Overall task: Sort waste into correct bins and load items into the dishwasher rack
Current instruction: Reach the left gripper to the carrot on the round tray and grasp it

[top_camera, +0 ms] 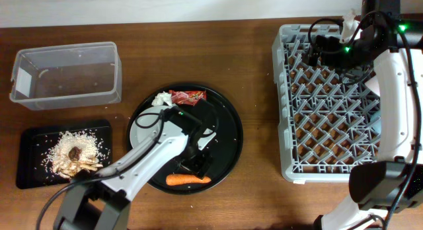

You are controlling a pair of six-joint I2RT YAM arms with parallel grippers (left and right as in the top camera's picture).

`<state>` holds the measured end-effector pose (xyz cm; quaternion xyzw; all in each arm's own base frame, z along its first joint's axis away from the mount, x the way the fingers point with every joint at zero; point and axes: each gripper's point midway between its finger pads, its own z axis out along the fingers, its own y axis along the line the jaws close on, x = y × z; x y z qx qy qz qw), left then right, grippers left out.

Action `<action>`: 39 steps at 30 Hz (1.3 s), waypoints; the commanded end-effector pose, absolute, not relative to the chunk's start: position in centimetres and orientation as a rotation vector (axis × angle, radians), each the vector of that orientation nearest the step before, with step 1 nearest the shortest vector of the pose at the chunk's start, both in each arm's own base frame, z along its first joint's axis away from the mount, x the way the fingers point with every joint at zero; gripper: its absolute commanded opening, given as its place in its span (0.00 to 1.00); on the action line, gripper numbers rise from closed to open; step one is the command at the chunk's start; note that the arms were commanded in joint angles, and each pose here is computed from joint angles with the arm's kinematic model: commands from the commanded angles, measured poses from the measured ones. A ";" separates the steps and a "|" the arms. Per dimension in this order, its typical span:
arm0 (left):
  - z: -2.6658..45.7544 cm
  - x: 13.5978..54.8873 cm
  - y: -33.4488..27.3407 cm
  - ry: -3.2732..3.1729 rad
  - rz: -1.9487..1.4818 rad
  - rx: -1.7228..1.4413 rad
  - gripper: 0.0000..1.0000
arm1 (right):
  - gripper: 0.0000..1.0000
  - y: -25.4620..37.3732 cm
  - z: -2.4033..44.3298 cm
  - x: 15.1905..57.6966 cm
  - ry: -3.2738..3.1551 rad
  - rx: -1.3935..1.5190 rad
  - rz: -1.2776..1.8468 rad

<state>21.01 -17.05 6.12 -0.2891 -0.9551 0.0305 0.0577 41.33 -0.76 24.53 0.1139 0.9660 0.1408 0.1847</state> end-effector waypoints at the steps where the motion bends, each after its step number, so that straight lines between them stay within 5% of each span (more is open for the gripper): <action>1: 5.6 20.4 -17.6 -2.853 0.050 -0.959 0.82 | 0.99 -1.1 24.8 41.4 2.713 0.329 0.379; 24: 0.7 18.8 -16.0 -2.721 -0.215 -1.060 0.78 | 0.98 -1.1 24.8 41.4 2.713 0.329 0.379; 36: 0.0 20.2 -18.8 -2.819 -0.068 -1.079 0.55 | 0.99 -1.1 24.8 41.4 2.713 0.329 0.379; 38: -0.1 20.7 -19.3 -2.844 -0.052 -1.089 0.40 | 0.99 -1.1 24.8 41.4 2.713 0.329 0.379; 39: -0.1 20.9 -19.4 -2.854 -0.046 -1.093 0.40 | 0.99 -1.1 24.8 41.4 2.713 0.329 0.379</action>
